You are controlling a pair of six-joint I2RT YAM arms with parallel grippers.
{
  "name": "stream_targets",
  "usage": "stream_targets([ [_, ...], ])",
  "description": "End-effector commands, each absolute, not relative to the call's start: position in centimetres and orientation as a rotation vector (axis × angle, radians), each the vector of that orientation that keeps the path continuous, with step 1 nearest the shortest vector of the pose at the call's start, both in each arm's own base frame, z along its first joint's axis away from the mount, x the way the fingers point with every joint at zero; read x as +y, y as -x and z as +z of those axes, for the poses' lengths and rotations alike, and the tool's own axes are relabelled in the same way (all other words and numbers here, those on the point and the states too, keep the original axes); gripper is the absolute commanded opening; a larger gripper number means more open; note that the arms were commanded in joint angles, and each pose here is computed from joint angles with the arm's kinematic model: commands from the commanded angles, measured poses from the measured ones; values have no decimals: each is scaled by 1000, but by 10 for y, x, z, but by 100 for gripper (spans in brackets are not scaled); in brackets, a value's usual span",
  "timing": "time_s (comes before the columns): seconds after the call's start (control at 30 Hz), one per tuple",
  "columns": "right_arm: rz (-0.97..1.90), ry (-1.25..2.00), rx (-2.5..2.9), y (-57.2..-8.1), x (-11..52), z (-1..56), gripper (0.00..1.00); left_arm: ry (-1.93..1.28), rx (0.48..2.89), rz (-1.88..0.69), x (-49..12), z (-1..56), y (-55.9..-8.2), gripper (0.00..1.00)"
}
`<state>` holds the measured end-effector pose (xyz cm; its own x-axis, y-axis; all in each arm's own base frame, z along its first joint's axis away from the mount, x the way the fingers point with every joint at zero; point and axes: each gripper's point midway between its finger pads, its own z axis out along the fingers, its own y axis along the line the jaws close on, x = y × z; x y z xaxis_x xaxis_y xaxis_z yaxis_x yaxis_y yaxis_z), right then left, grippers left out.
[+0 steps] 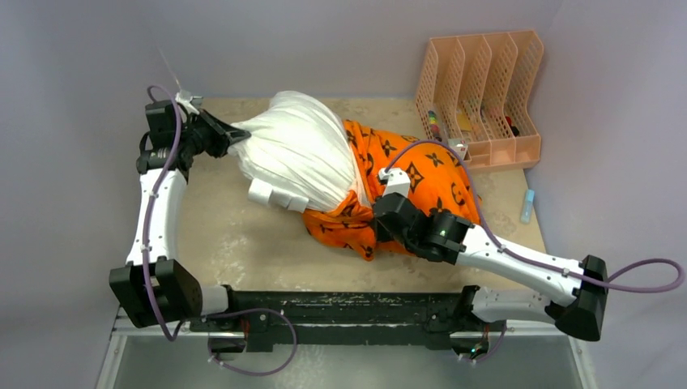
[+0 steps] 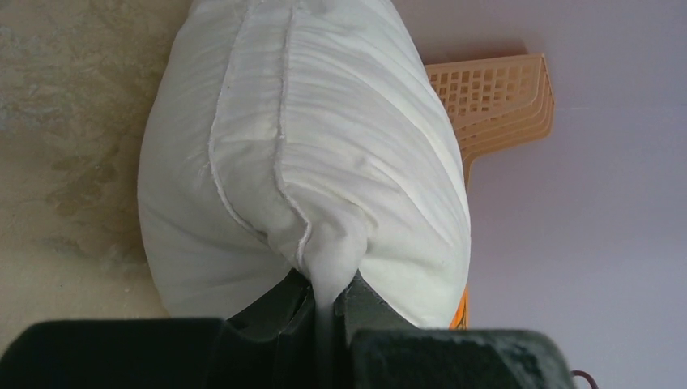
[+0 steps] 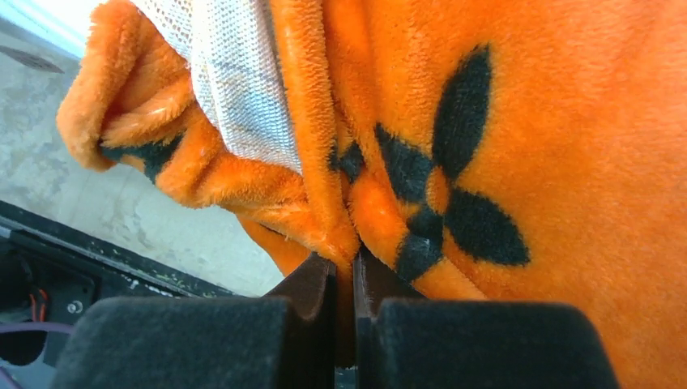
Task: Remove the pillowcase from the pillow
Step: Remove the pillow from the pillowcase.
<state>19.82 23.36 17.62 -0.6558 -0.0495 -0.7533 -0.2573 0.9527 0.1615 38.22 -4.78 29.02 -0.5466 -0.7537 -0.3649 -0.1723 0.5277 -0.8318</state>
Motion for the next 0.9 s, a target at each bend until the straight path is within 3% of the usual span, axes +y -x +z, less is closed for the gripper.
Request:
stream_targets([
  [0.0,18,278,2429,-177,166,147,0,640,1760,-865,-18,364,-403,0],
  [0.07,260,441,2376,-178,210,174,10,639,1778,-860,-21,355,-392,0],
  [0.2,588,552,2165,-179,259,258,50,654,1901,-786,-23,307,-360,0],
  [0.37,433,434,2007,-217,245,307,66,733,1979,-710,-20,257,-327,0],
  [0.47,209,278,2074,-246,220,292,75,756,1997,-692,-21,245,-311,0],
  [0.6,212,226,2184,-268,225,256,83,779,2024,-644,-19,236,-294,0],
  [0.67,239,252,2213,-277,235,234,78,783,2024,-649,-20,234,-291,0],
  [0.73,126,202,2309,-282,224,203,62,793,2026,-631,-18,232,-289,0],
  [0.83,-129,111,2362,-285,186,172,11,801,2025,-605,-15,232,-289,0],
  [0.87,-187,76,2341,-284,172,171,0,808,2022,-595,-13,233,-289,0],
])
